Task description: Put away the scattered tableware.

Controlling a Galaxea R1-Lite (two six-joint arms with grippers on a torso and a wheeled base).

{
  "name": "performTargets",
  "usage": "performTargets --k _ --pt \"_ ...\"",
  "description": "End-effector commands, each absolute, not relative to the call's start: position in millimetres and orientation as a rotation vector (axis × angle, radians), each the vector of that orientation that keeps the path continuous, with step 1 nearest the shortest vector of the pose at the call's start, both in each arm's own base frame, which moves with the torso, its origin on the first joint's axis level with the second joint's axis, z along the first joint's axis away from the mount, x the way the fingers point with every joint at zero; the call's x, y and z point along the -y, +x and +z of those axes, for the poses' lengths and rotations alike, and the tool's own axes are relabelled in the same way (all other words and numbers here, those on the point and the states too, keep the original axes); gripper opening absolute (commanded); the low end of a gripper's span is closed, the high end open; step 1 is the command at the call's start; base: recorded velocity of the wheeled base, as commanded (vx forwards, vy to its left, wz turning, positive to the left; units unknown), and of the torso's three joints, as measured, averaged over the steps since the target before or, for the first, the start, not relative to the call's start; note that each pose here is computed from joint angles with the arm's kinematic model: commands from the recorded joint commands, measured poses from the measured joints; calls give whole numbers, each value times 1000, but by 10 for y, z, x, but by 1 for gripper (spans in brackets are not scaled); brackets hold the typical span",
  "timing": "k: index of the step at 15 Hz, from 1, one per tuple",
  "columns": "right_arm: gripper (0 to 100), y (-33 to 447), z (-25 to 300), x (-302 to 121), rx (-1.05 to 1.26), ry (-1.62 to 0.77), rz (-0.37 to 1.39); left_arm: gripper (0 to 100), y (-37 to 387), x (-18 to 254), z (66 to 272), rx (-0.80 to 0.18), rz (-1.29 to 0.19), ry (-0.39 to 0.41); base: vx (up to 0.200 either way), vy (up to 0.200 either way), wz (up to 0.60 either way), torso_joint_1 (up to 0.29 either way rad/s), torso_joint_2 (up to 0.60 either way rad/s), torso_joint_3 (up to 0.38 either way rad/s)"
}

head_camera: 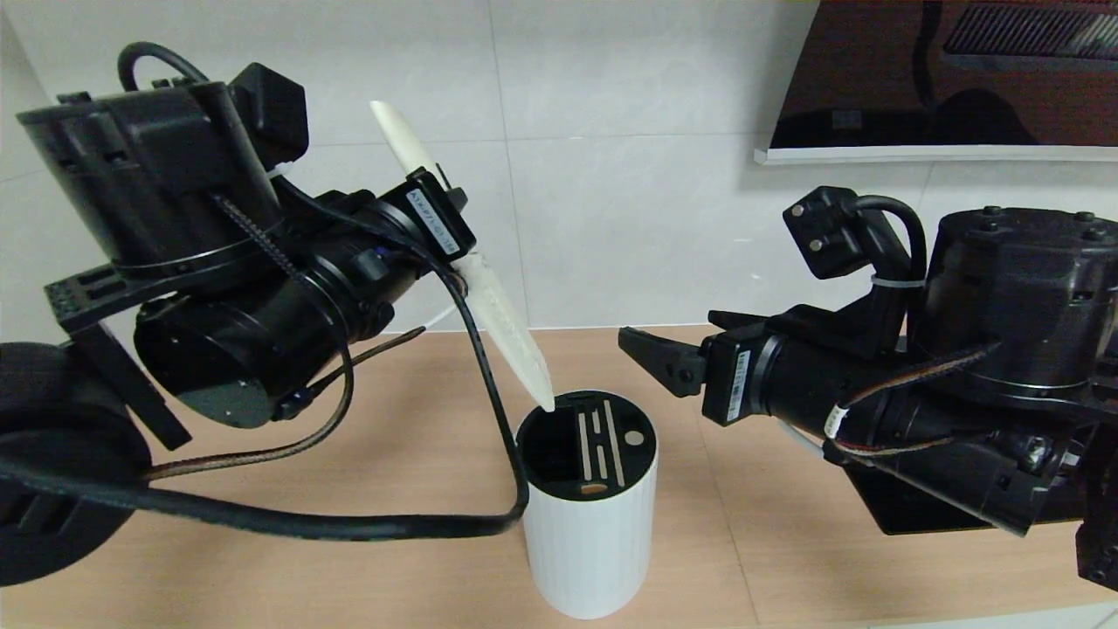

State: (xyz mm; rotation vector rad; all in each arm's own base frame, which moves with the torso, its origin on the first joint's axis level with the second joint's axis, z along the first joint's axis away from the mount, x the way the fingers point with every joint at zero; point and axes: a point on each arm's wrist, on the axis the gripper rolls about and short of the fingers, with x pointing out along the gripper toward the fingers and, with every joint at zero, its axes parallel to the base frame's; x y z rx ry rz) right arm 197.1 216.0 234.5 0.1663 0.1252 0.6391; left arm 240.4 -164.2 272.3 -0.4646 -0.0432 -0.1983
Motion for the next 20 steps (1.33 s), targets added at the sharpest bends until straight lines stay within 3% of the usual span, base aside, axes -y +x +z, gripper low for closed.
performTargets --k 1,4,6,9,13,20 --pt "100 1977 2340 -2162 -126 166 638 0 2418 1733 2641 45 -196 -427 0 0 0 0 0 0" --pt "100 2032 2322 -2136 -130 164 618 0 2372 1844 2507 67 -164 -326 0 0 0 0 0 0" --pt "100 2036 2322 -2133 -130 164 615 0 2348 1974 2449 103 -122 -304 0 0 0 0 0 0" --pt "100 2036 2321 -2133 -131 163 614 0 2297 2190 2371 149 -97 -301 0 0 0 0 0 0" --pt "100 2035 2316 -2132 -132 161 614 0 2226 2228 2262 133 -92 -249 0 0 0 0 0 0" --pt "100 2042 2298 -2139 -137 158 612 0 2214 2323 2154 106 -47 -230 0 0 0 0 0 0"
